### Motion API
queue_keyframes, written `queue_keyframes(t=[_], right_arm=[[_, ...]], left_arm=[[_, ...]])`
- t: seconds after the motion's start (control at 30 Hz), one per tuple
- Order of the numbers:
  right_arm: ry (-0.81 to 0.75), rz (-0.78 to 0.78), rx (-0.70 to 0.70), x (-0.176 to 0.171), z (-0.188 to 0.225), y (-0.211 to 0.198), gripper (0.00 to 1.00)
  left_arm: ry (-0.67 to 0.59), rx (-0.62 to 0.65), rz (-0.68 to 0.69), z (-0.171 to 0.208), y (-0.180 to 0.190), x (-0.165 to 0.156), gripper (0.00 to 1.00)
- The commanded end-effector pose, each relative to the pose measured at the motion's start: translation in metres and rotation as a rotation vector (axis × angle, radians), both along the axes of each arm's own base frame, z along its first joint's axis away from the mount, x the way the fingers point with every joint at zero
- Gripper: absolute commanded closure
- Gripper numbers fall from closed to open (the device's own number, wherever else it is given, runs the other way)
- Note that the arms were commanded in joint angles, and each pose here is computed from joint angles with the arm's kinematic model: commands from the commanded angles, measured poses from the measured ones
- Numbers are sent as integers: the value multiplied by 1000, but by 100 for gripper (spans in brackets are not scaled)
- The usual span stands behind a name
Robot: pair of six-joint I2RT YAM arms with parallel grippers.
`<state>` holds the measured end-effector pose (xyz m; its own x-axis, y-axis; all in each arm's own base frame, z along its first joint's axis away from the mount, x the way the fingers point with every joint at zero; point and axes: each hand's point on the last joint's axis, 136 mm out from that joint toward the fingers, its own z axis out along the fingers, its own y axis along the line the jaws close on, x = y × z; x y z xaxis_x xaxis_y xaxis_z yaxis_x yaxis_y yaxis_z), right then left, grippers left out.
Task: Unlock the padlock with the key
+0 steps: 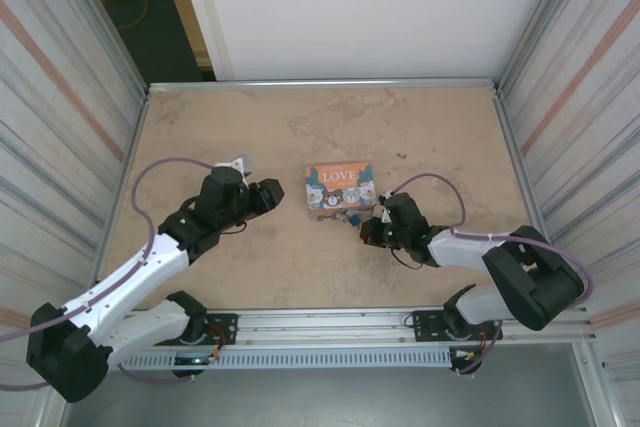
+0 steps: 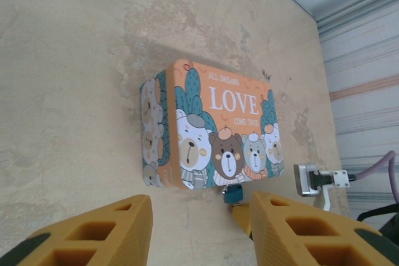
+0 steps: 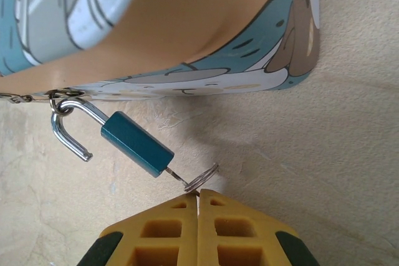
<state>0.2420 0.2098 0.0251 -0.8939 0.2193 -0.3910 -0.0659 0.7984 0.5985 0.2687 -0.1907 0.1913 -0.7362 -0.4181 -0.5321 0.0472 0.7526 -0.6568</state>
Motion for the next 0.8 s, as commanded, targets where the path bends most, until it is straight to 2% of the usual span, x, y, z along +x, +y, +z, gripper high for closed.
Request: queue_keyframes(t=[0.0,0.27,0.43,0.6,0.77], right_arm=[[11,-23,9,4,3,0,97],[-4,-33,-10,3,7,-6,73],[-41,-26,-34,3,16,-11,64],[-117,5,18,7,37,-4,47],[-164,38,61,12,55,6,39]], left_arm=[[-3,14,0,-5,5,2,53],[18,7,-27,-12,6,10,47],[29,12,-70,-15,-1,15,45],[57,7,-127,-21,-13,23,45],[105,-16,-194,-32,-30,35,45]])
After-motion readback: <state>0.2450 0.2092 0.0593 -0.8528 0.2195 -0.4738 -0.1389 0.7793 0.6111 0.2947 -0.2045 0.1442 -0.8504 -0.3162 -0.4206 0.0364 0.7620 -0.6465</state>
